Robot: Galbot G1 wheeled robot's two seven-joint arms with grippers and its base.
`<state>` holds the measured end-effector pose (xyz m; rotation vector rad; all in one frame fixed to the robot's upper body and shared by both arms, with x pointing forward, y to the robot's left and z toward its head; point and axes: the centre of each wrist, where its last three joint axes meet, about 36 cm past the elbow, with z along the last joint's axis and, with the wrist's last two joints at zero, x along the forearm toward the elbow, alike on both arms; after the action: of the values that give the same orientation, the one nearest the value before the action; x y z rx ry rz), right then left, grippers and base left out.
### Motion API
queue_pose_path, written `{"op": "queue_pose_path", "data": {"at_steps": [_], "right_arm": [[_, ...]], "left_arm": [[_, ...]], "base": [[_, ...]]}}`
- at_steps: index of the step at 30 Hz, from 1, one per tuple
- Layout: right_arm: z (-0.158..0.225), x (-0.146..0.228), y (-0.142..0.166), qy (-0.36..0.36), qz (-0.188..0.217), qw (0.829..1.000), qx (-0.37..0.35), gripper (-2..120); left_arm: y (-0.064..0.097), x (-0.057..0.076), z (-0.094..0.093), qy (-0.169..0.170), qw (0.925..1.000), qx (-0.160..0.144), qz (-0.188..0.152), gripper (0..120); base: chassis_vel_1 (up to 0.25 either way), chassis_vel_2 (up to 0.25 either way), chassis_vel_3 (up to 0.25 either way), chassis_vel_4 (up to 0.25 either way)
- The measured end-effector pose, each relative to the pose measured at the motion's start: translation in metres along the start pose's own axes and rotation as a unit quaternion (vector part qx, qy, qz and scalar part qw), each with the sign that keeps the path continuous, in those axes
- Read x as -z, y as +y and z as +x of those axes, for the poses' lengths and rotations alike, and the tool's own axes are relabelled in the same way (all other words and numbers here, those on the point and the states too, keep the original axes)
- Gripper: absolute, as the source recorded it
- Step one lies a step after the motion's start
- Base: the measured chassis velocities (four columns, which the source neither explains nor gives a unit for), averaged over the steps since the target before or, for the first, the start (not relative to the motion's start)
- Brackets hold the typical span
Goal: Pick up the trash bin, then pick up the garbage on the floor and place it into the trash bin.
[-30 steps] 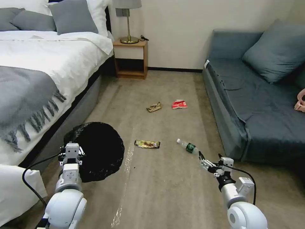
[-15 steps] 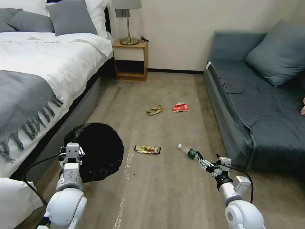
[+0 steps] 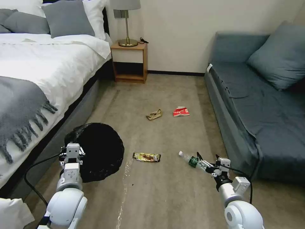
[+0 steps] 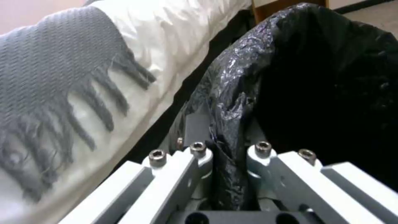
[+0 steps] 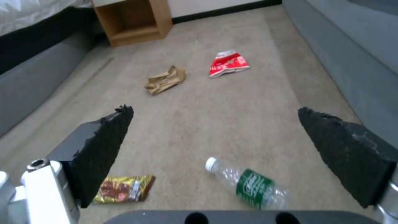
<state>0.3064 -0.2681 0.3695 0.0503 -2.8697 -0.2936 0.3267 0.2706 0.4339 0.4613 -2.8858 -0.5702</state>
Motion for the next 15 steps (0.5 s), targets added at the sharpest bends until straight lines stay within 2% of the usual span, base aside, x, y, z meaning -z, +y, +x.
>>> {"op": "queue_pose_path", "data": {"at_steps": [15], "right_arm": [[0.0044,-0.0011,0.0011,-0.002,0.001,1.0,0.001,100]], "left_arm": [[0.0006,0.001,0.005,-0.011,0.9999,-0.007,0.004,4]], "base": [[-0.105,0.104,0.107,-0.11]]}}
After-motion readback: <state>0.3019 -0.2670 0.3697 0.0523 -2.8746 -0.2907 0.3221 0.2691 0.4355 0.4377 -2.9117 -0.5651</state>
